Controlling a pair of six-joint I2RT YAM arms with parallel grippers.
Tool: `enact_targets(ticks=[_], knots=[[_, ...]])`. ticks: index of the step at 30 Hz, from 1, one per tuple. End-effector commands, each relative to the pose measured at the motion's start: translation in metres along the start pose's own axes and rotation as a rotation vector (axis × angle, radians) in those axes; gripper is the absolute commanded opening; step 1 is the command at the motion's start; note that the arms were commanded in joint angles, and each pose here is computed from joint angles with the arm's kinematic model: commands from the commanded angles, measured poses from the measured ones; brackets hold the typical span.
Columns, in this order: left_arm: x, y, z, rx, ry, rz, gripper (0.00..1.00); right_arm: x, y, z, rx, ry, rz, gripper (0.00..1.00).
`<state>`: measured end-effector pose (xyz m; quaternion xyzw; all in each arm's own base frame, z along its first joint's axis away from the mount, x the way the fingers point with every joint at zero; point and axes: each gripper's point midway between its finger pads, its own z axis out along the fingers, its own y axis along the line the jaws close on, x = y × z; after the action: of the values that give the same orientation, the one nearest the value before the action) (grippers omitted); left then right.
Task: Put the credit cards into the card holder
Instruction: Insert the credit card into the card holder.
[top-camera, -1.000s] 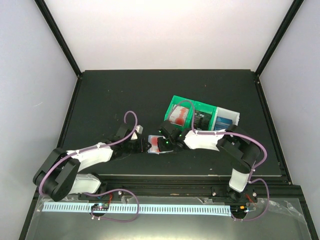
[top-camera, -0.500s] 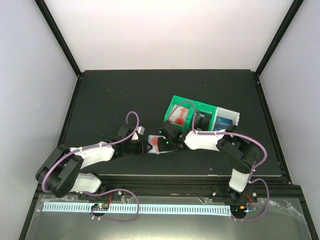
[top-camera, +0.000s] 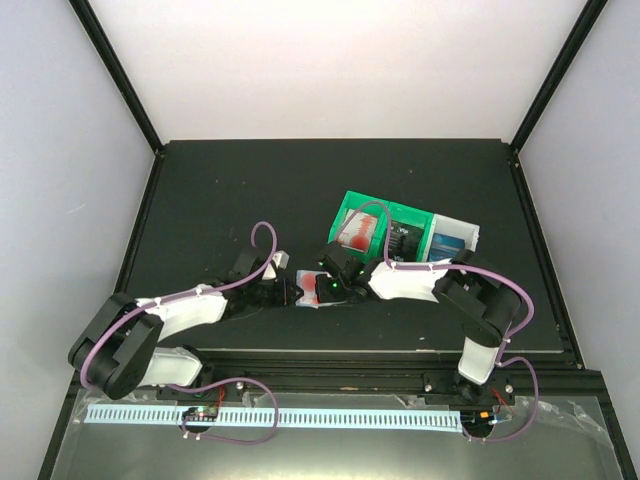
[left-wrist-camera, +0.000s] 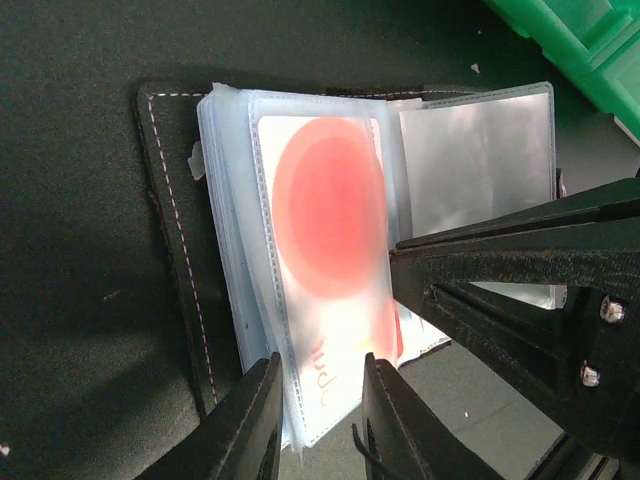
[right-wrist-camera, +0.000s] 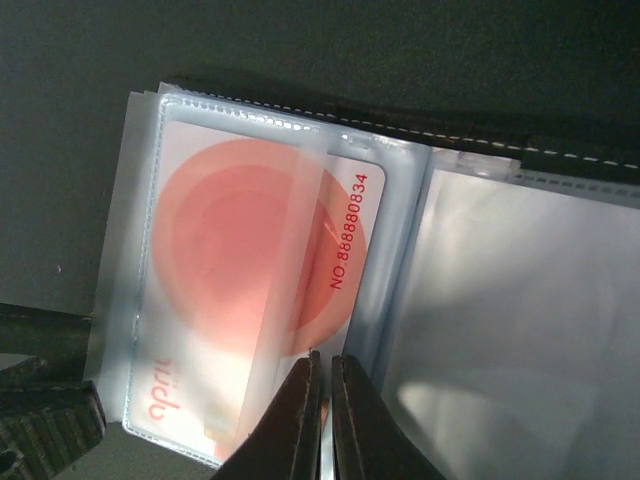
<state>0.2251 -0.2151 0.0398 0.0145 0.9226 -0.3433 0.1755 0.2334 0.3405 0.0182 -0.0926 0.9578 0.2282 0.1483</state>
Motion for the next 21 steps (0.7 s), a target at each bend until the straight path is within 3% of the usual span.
enact_targets(ticks=[1, 12, 18, 21], knots=[[-0.013, -0.012, -0.003, 0.024, -0.034, 0.037, 0.24, 0.017, -0.017, 0.013, 0.053, 0.044, 0.011, 0.07], [-0.008, -0.010, 0.007, 0.035, 0.008, 0.019, 0.17, 0.016, -0.016, 0.014, 0.045, 0.043, 0.013, 0.07], [-0.011, -0.006, 0.004, 0.002, -0.014, 0.025, 0.03, 0.016, -0.015, 0.012, 0.037, 0.034, 0.012, 0.06], [-0.015, -0.012, -0.001, 0.020, -0.028, 0.042, 0.02, 0.014, -0.012, 0.009, 0.021, 0.021, 0.010, 0.06]])
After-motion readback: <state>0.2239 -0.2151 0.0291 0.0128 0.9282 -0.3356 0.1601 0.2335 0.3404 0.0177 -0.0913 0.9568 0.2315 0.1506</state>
